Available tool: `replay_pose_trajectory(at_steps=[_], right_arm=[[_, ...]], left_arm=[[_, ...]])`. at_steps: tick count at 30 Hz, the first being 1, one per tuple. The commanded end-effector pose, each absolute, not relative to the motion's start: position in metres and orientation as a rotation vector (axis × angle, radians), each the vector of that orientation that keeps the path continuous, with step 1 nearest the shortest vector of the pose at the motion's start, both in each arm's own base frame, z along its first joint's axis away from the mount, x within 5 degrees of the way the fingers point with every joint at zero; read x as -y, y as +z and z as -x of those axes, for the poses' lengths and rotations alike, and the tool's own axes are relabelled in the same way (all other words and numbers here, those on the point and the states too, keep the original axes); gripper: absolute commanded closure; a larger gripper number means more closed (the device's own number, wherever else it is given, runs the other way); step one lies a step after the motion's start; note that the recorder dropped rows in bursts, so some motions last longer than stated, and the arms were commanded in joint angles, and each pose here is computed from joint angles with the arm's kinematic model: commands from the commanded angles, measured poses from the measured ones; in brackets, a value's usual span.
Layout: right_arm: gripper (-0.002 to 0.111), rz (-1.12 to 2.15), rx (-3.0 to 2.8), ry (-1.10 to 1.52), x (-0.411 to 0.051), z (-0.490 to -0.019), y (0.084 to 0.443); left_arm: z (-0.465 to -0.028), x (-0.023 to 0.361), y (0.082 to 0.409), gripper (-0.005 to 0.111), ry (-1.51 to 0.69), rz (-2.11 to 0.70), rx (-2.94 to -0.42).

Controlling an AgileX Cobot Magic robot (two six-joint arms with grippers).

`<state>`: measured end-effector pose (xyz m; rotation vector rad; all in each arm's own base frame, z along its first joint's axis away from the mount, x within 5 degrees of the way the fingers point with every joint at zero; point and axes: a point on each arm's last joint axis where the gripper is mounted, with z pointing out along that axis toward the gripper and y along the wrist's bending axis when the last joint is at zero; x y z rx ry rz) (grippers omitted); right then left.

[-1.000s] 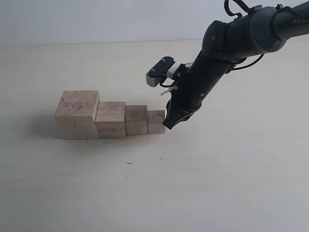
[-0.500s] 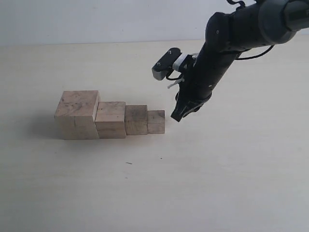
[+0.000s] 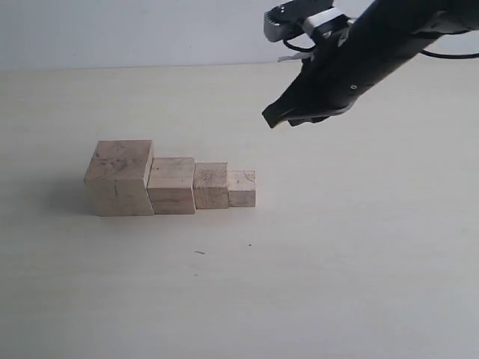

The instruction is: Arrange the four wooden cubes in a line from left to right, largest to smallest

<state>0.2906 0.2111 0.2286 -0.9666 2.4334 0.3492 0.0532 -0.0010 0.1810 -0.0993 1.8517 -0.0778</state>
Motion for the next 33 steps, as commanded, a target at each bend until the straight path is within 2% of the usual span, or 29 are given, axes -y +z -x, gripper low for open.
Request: replay_pose_trajectory(at_steps=[1, 6, 14, 33], right_arm=[[0.108, 0.756, -2.391, 0.489, -0.191, -0.254, 0.247], [0.108, 0.636, -2.346, 0.633, -0.176, -0.223, 0.275], [0.108, 0.622, -2.193, 0.671, -0.162, -0.201, 0.317], [0.108, 0.615, -2.055, 0.623, -0.146, -0.190, 0.342]], left_arm=[[-0.053, 0.001, 0.181, 0.107, -0.084, 0.095, -1.839], [-0.053, 0.001, 0.181, 0.107, -0.084, 0.095, -1.839], [-0.053, 0.001, 0.181, 0.107, -0.084, 0.095, -1.839], [-0.053, 0.001, 0.181, 0.107, -0.084, 0.095, -1.839]])
